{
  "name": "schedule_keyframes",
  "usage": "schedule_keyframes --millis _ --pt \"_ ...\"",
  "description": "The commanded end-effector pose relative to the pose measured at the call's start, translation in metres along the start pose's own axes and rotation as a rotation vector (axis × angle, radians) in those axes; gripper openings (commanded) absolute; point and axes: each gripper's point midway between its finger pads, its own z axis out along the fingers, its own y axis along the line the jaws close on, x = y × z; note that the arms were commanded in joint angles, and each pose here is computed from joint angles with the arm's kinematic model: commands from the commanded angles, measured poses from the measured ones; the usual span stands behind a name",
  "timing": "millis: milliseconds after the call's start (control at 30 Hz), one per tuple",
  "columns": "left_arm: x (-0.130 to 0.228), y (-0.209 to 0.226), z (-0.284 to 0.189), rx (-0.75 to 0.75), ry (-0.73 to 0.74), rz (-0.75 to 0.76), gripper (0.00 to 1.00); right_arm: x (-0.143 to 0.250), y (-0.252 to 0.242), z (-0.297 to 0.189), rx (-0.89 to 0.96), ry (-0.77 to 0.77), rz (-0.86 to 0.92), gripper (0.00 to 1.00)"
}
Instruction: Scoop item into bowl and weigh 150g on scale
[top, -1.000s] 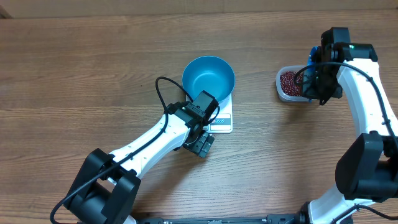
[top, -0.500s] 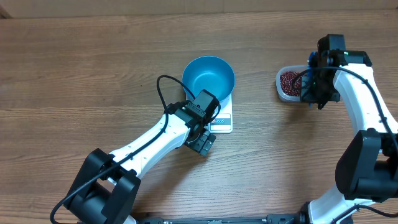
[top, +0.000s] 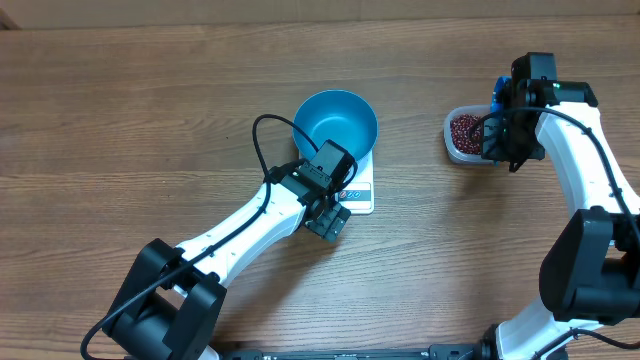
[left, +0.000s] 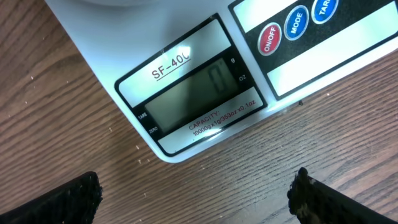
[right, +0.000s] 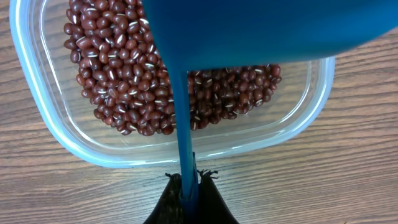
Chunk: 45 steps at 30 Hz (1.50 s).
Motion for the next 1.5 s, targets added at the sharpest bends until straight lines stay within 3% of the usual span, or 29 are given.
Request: schedule_keyframes --millis 0,533,767,967,1100,1467 --pt "0.001 -0.001 0.003 -0.007 0.004 0.048 1.00 -0.001 0.001 -0.002 -0.006 -0.007 -0.006 0.04" --pt "-0.005 -0.003 0.003 0.000 -0.021 0.074 1.00 0.000 0.001 -0.001 -0.006 -0.003 -0.007 0.04" --pt "-0.005 -0.003 0.003 0.000 -0.021 0.076 1.00 0.017 -0.007 0.010 0.040 0.048 -0.111 0.04" --pt "-0.005 -0.001 0.003 -0.007 -0.018 0.077 0.99 0.006 -0.021 -0.023 0.118 0.042 -0.115 0.04" --pt "-0.006 -0.002 0.003 -0.007 -0.024 0.076 0.99 0.018 -0.022 -0.037 0.112 0.106 -0.234 0.04" --pt "-0.003 -0.001 0.003 -0.009 -0.014 0.078 1.00 0.028 -0.037 -0.024 0.183 0.196 -0.352 0.04"
